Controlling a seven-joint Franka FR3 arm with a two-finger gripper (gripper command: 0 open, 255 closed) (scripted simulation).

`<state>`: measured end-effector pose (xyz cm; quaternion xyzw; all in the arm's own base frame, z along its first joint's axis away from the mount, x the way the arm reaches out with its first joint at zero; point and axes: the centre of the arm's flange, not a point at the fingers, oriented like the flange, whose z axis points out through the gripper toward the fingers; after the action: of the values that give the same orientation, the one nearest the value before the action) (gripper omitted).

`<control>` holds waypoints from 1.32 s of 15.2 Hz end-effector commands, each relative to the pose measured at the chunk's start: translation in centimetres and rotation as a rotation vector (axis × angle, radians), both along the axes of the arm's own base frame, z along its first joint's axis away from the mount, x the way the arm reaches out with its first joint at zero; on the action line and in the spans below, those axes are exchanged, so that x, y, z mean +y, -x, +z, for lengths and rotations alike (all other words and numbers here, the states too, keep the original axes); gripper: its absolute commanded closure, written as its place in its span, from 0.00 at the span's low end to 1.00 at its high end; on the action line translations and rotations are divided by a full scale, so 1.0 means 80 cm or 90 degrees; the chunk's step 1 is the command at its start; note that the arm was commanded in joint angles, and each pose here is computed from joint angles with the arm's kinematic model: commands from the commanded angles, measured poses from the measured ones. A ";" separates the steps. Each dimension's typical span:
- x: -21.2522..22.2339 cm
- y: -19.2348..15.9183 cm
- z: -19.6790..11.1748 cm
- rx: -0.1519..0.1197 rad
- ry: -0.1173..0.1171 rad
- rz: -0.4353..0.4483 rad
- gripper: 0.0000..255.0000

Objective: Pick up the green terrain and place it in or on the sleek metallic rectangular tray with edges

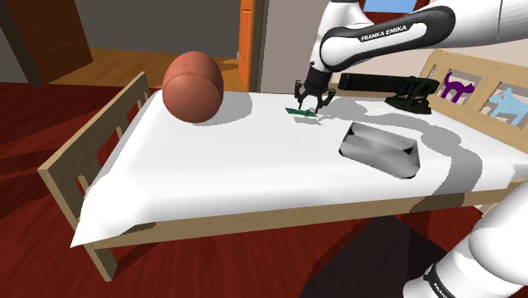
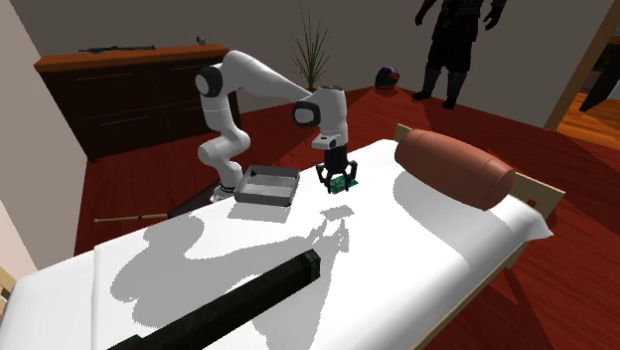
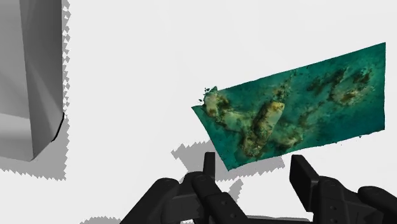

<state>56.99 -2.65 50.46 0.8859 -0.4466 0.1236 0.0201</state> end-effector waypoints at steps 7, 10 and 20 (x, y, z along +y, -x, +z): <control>0.001 0.000 0.053 0.000 0.000 0.000 1.00; 0.001 0.000 0.073 0.000 0.000 0.000 1.00; -0.046 0.123 0.093 0.000 0.000 0.000 1.00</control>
<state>48.42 -5.80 58.10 0.8858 -0.4469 0.1234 0.0203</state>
